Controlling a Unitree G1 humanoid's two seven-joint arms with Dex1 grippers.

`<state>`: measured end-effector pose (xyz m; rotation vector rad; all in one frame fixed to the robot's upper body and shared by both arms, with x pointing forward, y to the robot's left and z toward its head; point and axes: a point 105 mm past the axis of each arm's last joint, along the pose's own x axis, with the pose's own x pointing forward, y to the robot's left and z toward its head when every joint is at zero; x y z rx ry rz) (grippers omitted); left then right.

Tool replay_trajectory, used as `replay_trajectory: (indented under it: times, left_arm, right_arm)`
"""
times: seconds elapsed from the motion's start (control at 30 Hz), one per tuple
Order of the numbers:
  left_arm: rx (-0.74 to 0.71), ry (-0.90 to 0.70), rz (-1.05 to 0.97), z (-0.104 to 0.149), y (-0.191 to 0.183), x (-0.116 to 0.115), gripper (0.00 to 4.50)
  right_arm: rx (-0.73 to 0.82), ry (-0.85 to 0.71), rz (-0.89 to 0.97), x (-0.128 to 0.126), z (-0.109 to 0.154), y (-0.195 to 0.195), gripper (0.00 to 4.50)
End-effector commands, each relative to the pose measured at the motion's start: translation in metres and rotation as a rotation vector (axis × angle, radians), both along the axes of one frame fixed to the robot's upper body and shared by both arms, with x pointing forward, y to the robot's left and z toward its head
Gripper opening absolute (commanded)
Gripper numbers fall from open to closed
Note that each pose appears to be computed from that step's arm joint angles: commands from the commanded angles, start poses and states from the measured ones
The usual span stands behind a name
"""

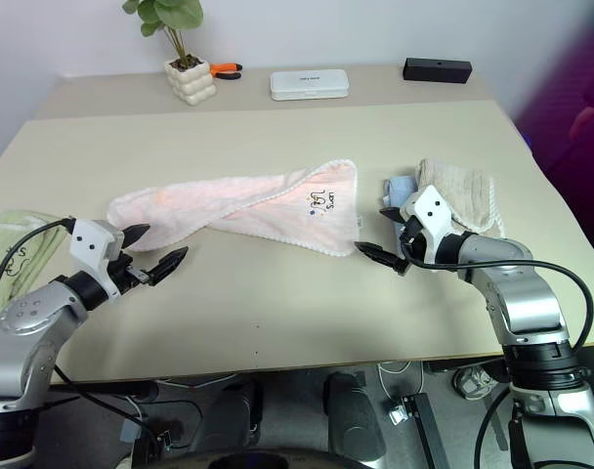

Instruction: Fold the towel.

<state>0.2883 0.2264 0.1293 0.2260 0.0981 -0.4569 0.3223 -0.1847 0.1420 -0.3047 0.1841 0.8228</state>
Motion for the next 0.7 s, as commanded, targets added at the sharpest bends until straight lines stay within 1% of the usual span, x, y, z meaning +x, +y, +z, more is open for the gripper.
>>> replay_trajectory:
  times: [0.03,0.33,0.37,0.4,0.47,0.7]
  left_arm:
    - [0.013,-0.038,-0.001,0.009,0.000,0.000,4.50]
    - [0.013,-0.038,-0.001,0.009,0.000,0.000,4.50]
    - [0.062,-0.039,0.000,0.008,0.003,0.002,4.50]
    - [0.165,-0.009,0.020,0.002,0.017,0.013,4.50]
    - [0.271,0.020,0.042,-0.001,0.036,0.025,4.50]
    - [0.294,0.019,0.033,-0.003,0.041,0.027,4.50]
  right_arm:
    - [0.006,-0.058,0.020,0.000,0.015,0.005,4.46]
    - [0.006,-0.058,0.020,0.000,0.015,0.005,4.46]
    - [0.006,-0.060,0.020,0.000,0.015,0.006,4.46]
    - [0.015,-0.072,0.022,-0.002,0.015,0.012,4.46]
    - [0.023,-0.085,0.015,-0.004,0.014,0.016,4.46]
    - [0.025,-0.095,0.008,-0.002,0.014,0.019,4.46]
